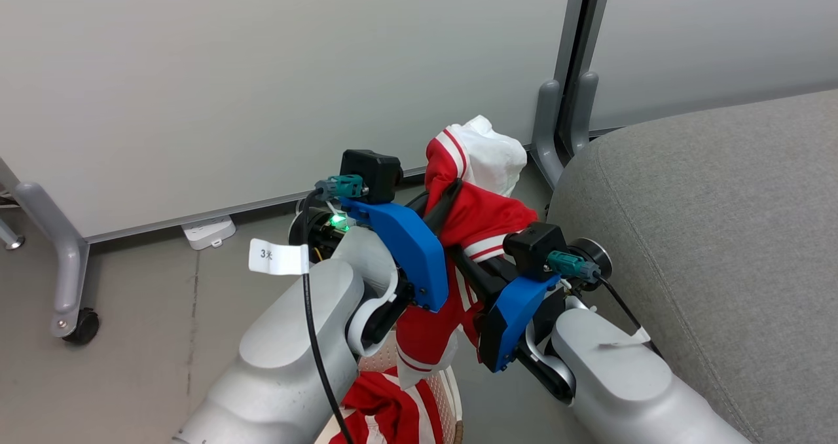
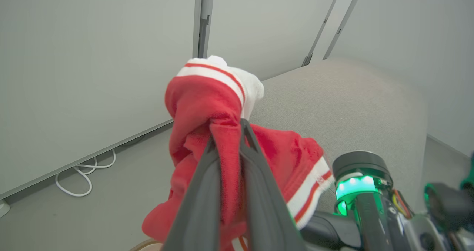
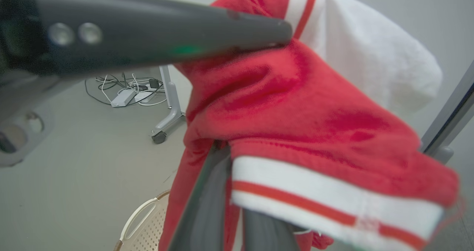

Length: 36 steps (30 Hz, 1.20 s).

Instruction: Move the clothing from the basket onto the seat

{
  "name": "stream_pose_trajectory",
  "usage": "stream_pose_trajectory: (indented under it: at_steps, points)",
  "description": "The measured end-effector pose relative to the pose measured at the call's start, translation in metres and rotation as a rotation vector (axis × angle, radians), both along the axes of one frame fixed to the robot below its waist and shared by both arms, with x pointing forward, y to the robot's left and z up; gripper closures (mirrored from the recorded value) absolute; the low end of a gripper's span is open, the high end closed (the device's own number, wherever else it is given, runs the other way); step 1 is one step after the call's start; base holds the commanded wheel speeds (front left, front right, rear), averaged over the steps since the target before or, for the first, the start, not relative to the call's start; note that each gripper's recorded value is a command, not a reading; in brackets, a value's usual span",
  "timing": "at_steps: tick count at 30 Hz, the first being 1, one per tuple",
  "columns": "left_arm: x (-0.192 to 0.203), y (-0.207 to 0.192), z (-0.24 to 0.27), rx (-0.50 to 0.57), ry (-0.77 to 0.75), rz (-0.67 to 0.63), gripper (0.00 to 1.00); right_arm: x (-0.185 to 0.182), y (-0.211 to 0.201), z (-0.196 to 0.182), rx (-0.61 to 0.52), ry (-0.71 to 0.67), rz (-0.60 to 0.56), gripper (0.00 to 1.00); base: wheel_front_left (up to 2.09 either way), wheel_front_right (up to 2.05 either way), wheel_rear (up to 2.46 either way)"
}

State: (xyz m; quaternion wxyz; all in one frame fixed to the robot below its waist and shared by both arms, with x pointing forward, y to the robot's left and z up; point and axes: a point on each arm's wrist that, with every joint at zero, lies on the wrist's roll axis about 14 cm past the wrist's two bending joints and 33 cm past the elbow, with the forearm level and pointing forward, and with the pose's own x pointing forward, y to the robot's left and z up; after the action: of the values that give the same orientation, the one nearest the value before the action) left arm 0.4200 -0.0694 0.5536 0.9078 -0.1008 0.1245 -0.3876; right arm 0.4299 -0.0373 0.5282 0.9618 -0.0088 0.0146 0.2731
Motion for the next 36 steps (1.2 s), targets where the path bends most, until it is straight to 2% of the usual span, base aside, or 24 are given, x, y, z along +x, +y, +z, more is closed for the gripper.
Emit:
stream_pose_trajectory:
  at_steps: [19,20,21,22,23,28,36]
  points:
    - [0.002,0.005,0.000,-0.002,-0.008,0.018,0.99,-0.002,0.000,0.002,-0.005,-0.011,-0.001,1.00,0.00,0.00,0.00]
    - [0.002,0.005,0.000,-0.002,-0.009,0.018,0.64,-0.002,0.000,0.002,-0.005,-0.011,-0.001,1.00,0.00,0.00,0.00]
    - [0.003,0.006,0.000,-0.001,-0.011,0.021,0.41,-0.002,0.000,0.002,-0.005,-0.011,-0.001,1.00,0.00,0.00,0.00]
    - [0.004,0.007,0.001,0.000,-0.019,0.024,0.05,-0.002,0.000,0.002,-0.005,-0.011,0.000,1.00,0.00,0.00,0.00]
    - [0.004,0.008,0.001,0.006,-0.035,0.025,0.00,-0.002,0.000,0.002,-0.005,-0.012,0.000,1.00,0.00,0.00,0.00]
    - [0.011,0.023,0.002,0.016,-0.126,0.060,0.00,-0.001,-0.002,0.006,-0.001,-0.023,-0.004,1.00,0.00,0.00,0.00]
    - [0.003,0.061,-0.033,-0.010,-0.144,0.145,0.00,0.000,-0.007,0.008,0.005,-0.036,-0.016,1.00,0.00,0.00,0.00]
